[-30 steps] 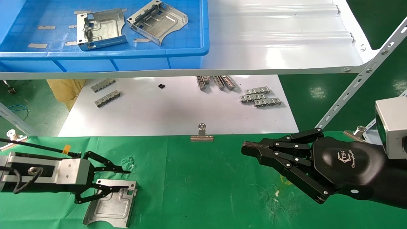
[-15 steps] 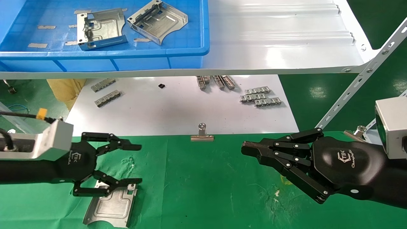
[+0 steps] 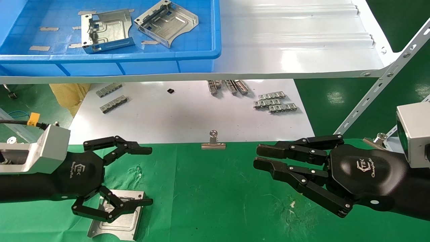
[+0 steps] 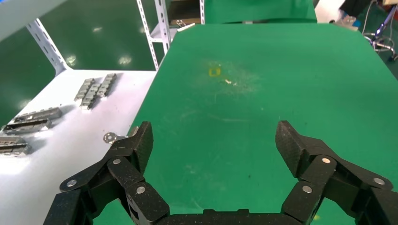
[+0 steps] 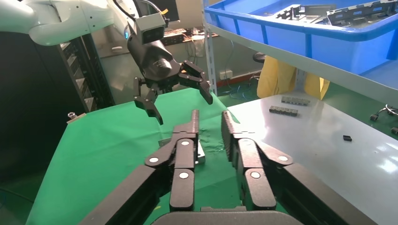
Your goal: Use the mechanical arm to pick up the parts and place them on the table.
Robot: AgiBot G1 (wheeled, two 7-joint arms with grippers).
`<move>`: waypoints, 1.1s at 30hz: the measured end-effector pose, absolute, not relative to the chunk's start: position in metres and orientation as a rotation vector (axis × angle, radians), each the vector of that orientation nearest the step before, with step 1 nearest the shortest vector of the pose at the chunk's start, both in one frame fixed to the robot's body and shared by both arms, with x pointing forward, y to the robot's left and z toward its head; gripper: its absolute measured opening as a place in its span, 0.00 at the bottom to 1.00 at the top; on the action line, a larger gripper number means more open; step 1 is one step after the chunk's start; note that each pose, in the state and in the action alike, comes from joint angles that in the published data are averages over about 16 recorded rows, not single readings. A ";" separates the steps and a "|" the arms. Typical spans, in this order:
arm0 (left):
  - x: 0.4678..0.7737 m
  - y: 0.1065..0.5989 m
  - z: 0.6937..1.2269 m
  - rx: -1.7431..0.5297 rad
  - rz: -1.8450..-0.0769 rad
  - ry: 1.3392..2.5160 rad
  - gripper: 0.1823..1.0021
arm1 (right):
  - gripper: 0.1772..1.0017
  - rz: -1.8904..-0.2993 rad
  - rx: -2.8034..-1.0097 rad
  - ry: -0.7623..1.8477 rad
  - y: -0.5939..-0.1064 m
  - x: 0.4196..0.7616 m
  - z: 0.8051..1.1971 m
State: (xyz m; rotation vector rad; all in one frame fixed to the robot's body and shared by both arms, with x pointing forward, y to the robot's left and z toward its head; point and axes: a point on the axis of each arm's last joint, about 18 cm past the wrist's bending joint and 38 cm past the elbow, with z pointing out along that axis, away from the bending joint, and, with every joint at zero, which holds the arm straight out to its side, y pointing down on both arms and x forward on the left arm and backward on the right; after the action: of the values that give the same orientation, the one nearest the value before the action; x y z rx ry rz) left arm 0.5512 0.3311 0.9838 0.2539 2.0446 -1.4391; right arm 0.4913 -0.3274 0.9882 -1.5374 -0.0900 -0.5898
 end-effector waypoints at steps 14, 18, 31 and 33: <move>0.532 0.320 0.986 0.258 -1.556 2.000 0.99 | 0.41 -0.590 -1.537 -0.090 -0.327 0.491 0.988; 0.526 0.317 0.986 0.260 -1.588 1.988 1.00 | 0.54 -0.590 -1.537 -0.090 -0.327 0.491 0.988; 0.504 0.308 0.989 0.267 -1.688 1.954 1.00 | 0.85 -0.590 -1.537 -0.090 -0.327 0.491 0.988; 0.500 0.307 0.989 0.268 -1.703 1.950 1.00 | 0.88 -0.590 -1.537 -0.090 -0.327 0.491 0.988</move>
State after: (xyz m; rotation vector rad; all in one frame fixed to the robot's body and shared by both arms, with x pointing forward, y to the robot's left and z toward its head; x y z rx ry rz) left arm 0.5002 0.3073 0.9894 0.2682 1.9497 -1.7035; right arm 0.4913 -0.3274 0.9882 -1.5374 -0.0900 -0.5898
